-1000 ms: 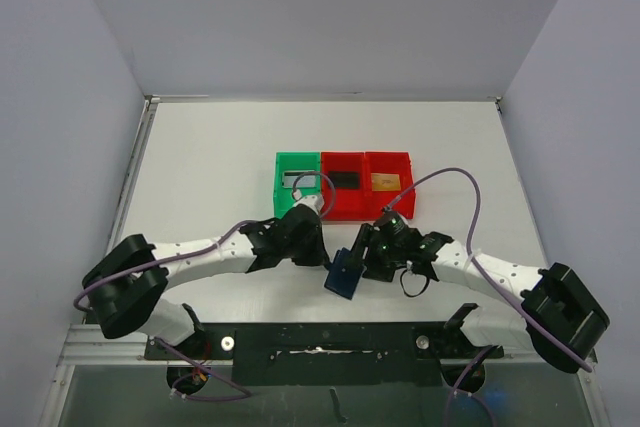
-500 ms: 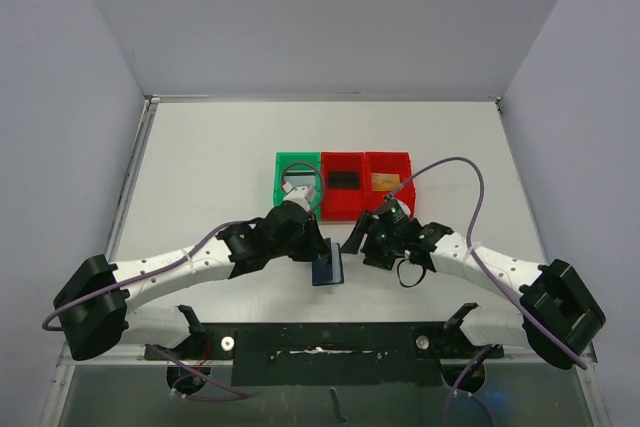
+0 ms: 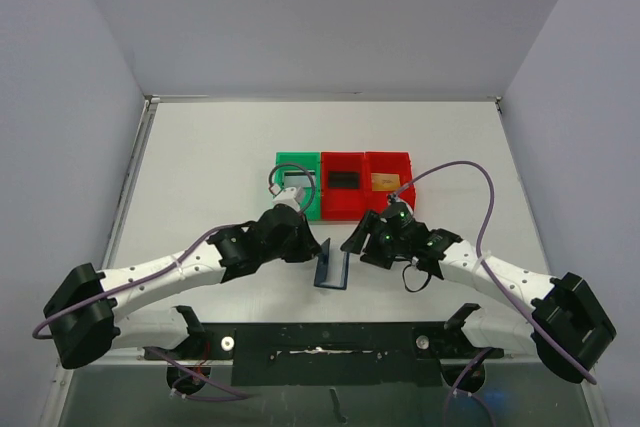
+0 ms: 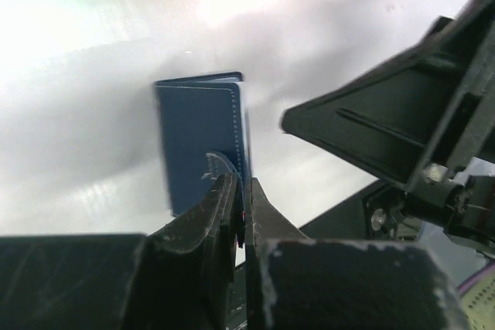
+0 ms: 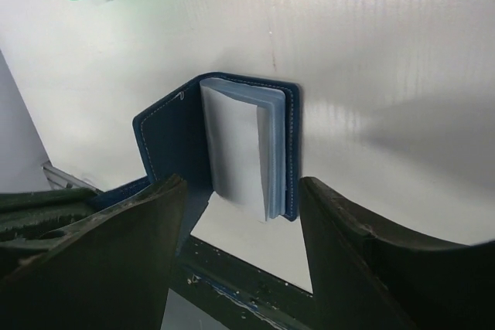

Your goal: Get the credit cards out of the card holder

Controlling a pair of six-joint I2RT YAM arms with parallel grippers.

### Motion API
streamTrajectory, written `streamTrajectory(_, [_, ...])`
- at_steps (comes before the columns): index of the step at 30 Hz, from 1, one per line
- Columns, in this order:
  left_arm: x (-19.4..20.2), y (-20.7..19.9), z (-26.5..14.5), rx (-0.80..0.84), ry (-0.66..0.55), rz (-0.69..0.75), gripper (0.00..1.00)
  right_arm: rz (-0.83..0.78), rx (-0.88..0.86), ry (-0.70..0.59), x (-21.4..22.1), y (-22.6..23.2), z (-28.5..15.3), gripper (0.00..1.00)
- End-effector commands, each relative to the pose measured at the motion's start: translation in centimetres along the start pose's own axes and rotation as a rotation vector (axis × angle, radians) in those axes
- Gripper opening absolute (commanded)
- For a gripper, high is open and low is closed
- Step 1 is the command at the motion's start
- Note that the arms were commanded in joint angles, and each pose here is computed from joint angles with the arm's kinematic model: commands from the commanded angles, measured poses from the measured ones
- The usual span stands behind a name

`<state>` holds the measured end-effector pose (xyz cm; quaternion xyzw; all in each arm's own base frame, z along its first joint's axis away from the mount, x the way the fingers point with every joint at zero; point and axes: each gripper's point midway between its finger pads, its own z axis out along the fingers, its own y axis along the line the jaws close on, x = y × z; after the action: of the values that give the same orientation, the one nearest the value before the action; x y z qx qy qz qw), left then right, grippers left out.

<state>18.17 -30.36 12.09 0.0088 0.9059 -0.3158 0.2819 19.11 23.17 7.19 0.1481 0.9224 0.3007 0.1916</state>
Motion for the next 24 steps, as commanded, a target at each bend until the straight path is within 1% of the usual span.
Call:
streamTrajectory(1, [-1.6, 4.5, -1.3, -0.129, -0.078, -0.041, 0.00, -0.021, -0.141, -0.024, -0.9, 3.2, -0.2, 0.59])
streamTrajectory(4, [-0.2, 8.3, -1.1, -0.202, -0.044, -0.065, 0.00, -0.031, -0.163, -0.002, -0.7, 3.9, 0.0, 0.56])
streamTrajectory(8, [2.0, 10.6, -0.6, -0.236, -0.001, -0.084, 0.00, -0.041, -0.156, 0.039, -0.1, 4.0, 0.9, 0.52])
streamTrajectory(12, [3.2, 11.2, 0.0, -0.231, 0.019, -0.099, 0.00, -0.055, -0.148, 0.080, 0.6, 4.3, 1.7, 0.50])
streamTrajectory(16, [3.3, 11.1, 0.3, -0.220, 0.025, -0.097, 0.00, -0.079, -0.147, 0.103, 1.0, 4.9, 2.3, 0.46])
streamTrajectory(19, [3.3, 11.0, 0.4, -0.219, 0.031, -0.087, 0.00, -0.089, -0.134, 0.114, 1.3, 5.1, 2.5, 0.46])
streamTrajectory(24, [3.0, 10.4, 0.5, -0.198, 0.030, -0.074, 0.00, -0.093, -0.070, 0.093, 1.2, 4.4, 2.5, 0.50])
